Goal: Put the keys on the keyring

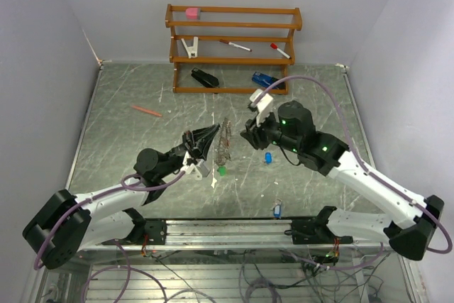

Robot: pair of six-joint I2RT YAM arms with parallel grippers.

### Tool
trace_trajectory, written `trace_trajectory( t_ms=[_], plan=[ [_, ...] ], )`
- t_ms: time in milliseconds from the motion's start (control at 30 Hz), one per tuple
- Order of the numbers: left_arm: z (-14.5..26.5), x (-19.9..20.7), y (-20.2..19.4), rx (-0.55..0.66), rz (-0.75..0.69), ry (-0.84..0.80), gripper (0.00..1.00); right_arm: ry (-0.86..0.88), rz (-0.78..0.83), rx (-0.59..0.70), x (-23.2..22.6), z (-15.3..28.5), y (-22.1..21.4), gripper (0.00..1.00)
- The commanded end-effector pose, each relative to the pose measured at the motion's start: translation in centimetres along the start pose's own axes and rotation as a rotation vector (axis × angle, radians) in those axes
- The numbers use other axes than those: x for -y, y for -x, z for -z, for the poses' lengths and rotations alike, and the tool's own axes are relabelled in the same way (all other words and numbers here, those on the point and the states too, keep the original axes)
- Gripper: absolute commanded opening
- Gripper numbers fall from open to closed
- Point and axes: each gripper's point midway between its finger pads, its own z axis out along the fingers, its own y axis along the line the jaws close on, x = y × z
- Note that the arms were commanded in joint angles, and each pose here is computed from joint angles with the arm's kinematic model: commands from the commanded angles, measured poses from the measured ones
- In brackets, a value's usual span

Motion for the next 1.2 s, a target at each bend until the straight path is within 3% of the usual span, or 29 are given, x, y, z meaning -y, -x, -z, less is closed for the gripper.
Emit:
trace_trajectory(
  t_ms=[0, 133, 333, 500, 867, 1000, 1167],
  plan=[
    [1.0, -1.7, -0.8, -0.069, -0.109, 0.086, 0.07, -0.179, -0.154, -0.019, 2.9, 1.9, -1.0, 0.41],
    [2.3, 0.1, -3.3, -0.157, -0.184, 0.032, 0.07, -0.217, -0.258, -0.136, 3.5, 0.8, -3.9, 0.49],
    [3.6, 1.6, -6.2, -0.269, -0.226, -0.013, 0.07, -0.206, -0.553, -0.461, 5.8, -0.9, -13.7, 0.47],
    [4.1, 2.0, -7.1, -0.308, -0.188, -0.004, 0.07, -0.206, -0.583, -0.61, 5.6, -1.4, -18.0, 0.45],
    [4.6, 3.6, -6.0, -0.253, -0.032, -0.02, 0.07, -0.246, -0.624, -0.768, 5.0, -1.0, -23.5, 0.41],
    [4.2, 2.7, -5.8, -0.254, -0.019, 0.004, 0.07, -0.277, -0.69, -0.877, 4.0, 0.6, -25.2, 0.41],
    [3.9, 2.4, -5.7, -0.254, -0.007, 0.008, 0.07, -0.351, -0.813, -0.905, 2.6, 3.3, -25.7, 0.39]
  ],
)
